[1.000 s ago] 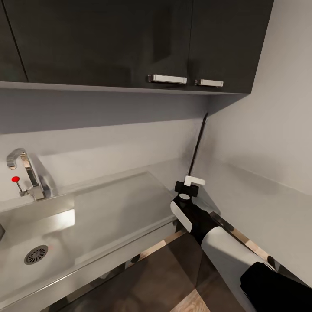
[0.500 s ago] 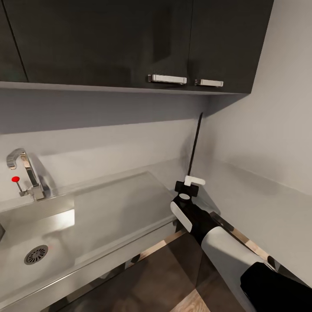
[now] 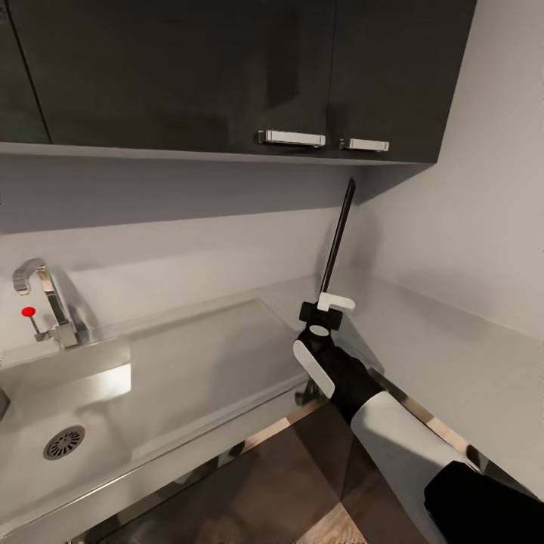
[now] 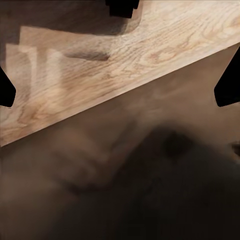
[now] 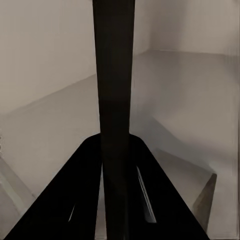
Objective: Pick up the poster from the kitchen countertop and hang it on one of the wall nails in the kitchen.
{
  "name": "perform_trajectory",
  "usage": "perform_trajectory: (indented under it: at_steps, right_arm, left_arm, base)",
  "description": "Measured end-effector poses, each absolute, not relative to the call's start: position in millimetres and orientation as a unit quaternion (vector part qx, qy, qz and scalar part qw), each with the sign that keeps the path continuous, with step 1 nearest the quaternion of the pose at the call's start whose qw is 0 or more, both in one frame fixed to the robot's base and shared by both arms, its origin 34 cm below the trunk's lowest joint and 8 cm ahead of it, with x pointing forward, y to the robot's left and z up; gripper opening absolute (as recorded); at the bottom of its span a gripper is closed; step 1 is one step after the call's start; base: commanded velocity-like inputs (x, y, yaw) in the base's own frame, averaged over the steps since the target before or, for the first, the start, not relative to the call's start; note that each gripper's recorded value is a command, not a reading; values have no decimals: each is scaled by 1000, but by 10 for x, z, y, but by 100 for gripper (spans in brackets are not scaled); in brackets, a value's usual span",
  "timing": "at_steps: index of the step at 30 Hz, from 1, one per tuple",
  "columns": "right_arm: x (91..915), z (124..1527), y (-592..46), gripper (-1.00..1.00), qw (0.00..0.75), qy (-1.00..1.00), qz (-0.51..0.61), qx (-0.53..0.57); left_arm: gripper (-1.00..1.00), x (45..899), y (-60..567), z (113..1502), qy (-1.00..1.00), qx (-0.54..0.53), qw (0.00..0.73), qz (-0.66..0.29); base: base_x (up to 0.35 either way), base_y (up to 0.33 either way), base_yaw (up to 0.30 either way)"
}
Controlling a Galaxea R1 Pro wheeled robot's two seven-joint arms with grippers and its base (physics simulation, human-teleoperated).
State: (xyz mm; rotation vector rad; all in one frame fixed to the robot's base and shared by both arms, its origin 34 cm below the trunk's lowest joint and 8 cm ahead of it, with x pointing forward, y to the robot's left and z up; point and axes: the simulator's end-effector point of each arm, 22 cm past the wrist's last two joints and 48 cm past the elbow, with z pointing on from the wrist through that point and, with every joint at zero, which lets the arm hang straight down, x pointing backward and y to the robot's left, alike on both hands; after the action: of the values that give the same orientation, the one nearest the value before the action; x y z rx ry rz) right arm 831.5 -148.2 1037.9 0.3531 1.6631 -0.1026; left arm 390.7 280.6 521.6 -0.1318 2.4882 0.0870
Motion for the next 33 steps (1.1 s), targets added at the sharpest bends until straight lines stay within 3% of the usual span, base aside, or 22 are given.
perform_trajectory:
  at_steps: [33]
  right_arm:
    - [8278, 10260, -1464, -100, 652, 741, -47, 153]
  left_arm:
    - [100, 3913, 2806, 5215, 946, -50, 319, 33]
  base:
    - [-324, 0, 0]
